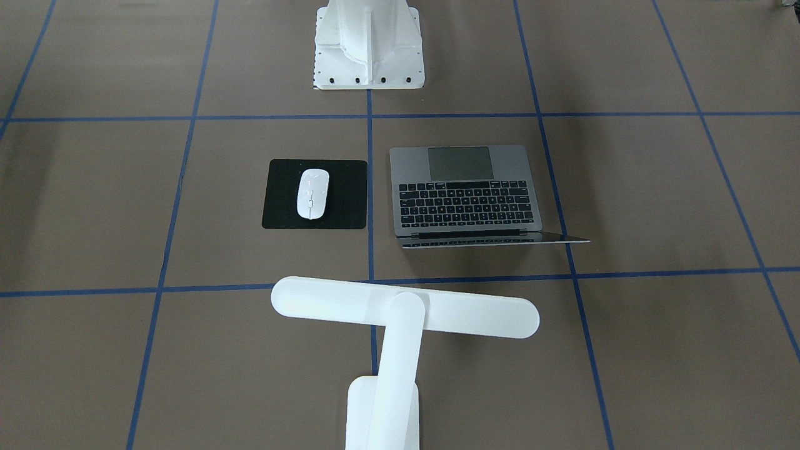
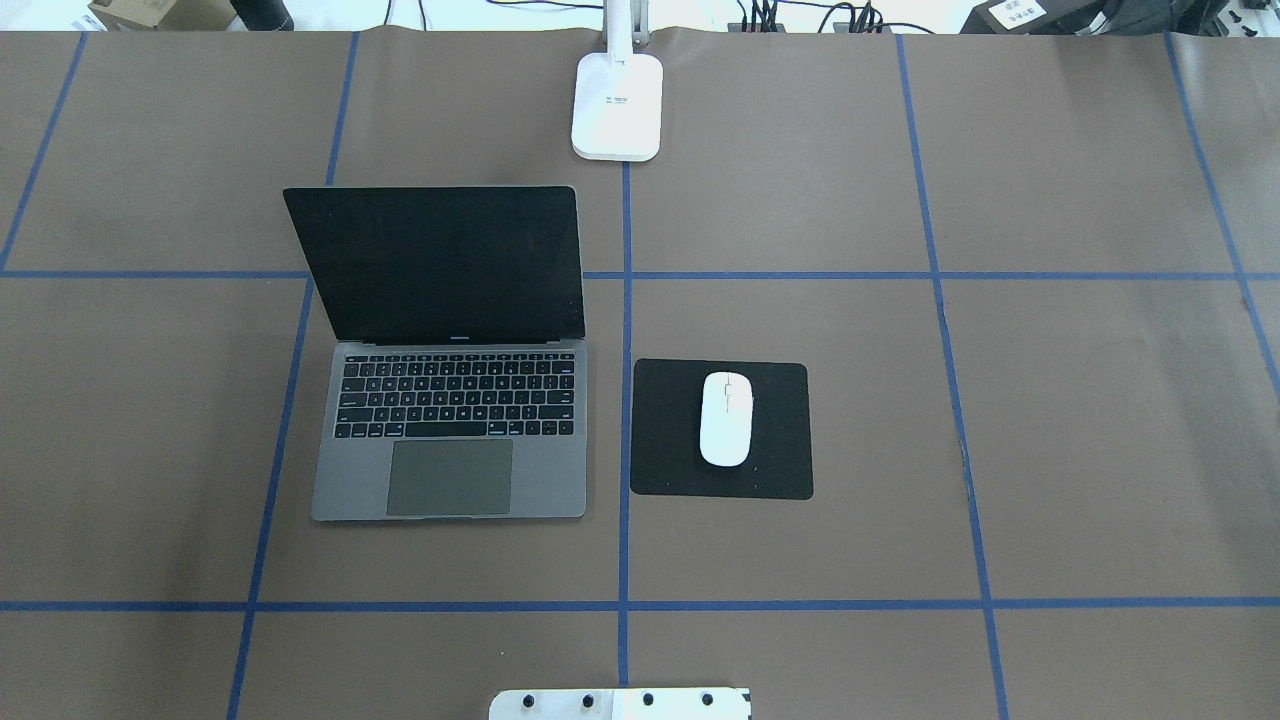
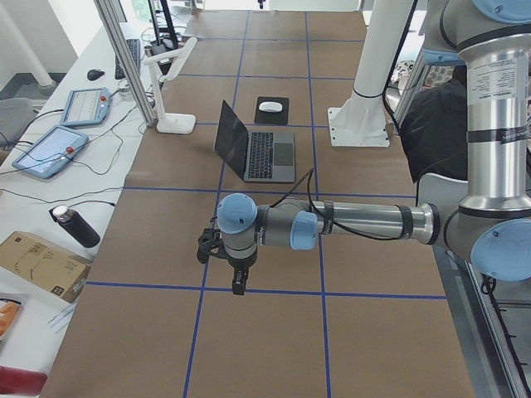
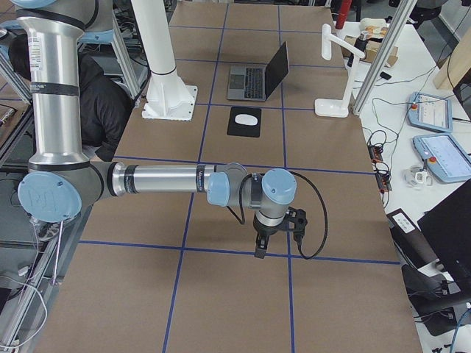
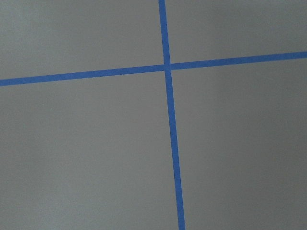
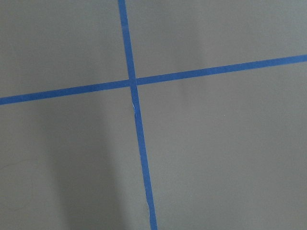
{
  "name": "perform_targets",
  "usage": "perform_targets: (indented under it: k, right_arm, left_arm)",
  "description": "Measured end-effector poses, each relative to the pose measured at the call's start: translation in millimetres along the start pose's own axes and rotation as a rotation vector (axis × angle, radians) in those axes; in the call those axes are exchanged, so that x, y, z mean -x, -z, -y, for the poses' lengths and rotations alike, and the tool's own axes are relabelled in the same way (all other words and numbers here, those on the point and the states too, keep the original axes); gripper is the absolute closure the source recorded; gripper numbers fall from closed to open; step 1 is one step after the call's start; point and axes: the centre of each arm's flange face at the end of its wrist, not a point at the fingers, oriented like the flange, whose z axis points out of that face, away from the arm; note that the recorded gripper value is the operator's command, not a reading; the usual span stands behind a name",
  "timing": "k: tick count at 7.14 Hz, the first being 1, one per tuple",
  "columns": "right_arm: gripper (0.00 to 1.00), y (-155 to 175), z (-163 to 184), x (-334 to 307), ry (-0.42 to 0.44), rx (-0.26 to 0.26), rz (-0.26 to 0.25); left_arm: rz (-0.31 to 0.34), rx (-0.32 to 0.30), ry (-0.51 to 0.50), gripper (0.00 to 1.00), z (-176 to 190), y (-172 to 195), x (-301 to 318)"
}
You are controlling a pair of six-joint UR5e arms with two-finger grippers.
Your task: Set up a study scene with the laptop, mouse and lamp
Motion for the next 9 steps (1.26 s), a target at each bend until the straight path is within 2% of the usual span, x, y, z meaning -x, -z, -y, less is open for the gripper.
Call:
perform_targets:
  k: [9]
  right_arm:
    - [0.0, 1.1, 0.0, 2.2, 0.007, -0.004, 0.007]
  left_arm:
    - [0.001, -0.008, -0.009, 0.01, 10.3, 3.0, -3.8]
